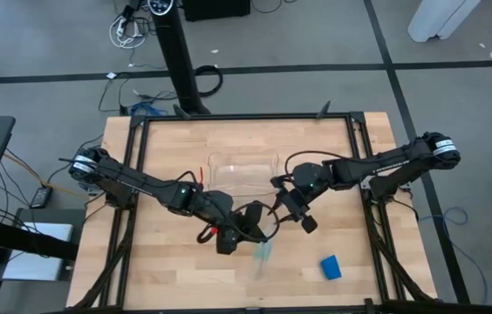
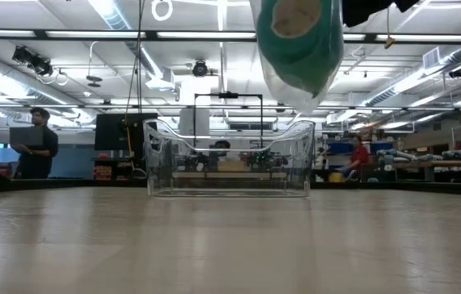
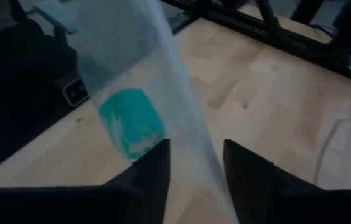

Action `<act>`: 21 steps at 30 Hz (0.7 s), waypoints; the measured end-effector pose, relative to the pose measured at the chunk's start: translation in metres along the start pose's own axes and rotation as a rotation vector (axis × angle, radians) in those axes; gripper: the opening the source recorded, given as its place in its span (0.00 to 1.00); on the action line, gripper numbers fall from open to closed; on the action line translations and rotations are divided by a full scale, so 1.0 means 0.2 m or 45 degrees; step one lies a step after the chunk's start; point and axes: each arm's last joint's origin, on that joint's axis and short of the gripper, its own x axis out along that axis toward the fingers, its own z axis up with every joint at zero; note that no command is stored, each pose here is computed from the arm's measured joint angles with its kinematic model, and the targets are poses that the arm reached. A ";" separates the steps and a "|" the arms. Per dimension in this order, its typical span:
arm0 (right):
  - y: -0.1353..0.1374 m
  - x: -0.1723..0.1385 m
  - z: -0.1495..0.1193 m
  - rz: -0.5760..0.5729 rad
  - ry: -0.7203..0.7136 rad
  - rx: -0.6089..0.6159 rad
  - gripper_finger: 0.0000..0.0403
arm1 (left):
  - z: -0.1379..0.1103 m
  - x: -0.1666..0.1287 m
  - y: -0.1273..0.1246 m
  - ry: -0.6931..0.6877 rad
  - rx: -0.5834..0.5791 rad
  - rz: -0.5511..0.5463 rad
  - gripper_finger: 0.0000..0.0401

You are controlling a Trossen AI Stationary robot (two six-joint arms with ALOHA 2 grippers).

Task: Roll bandage
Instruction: Open the transparent zip bag

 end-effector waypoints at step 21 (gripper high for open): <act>0.00 0.01 -0.04 -0.095 0.126 0.015 0.00 | -0.05 -0.01 0.01 0.285 -0.693 0.196 0.36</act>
